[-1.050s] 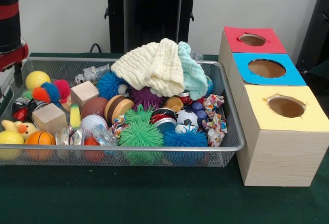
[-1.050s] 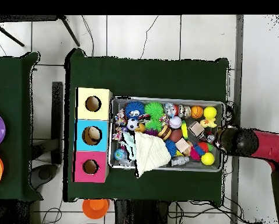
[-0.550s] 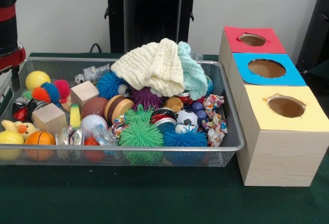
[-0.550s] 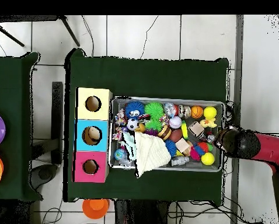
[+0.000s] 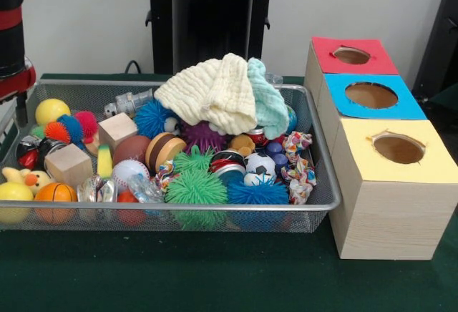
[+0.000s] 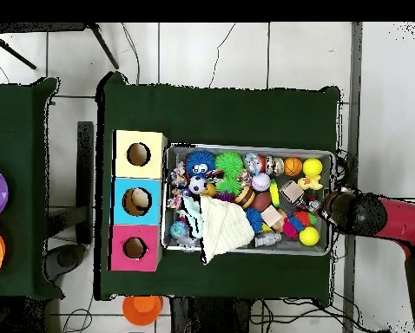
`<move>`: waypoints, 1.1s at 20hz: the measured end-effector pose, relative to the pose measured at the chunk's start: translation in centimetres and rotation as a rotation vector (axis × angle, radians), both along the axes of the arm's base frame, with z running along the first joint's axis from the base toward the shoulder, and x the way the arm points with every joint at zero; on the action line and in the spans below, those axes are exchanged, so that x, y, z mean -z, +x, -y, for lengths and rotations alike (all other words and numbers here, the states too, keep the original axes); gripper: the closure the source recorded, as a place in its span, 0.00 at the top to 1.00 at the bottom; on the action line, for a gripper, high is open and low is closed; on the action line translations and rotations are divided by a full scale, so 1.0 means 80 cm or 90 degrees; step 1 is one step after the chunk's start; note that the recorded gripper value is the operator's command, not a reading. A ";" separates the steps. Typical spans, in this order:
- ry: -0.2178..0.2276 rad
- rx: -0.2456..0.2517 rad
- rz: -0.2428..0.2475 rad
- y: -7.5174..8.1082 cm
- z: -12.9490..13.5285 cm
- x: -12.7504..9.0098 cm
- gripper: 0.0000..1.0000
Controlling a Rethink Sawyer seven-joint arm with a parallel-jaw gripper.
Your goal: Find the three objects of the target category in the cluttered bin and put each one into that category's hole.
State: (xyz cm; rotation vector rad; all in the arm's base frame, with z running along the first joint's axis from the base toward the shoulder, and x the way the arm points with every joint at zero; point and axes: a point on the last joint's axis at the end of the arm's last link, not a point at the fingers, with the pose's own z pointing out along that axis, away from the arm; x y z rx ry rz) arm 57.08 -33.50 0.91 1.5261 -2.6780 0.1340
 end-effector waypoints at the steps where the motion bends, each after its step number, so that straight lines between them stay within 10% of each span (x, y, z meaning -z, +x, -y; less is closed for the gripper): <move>1: 0.000 0.000 0.000 0.000 0.000 0.000 1.00; 22: -0.017 -0.068 0.003 0.028 -0.066 -0.032 1.00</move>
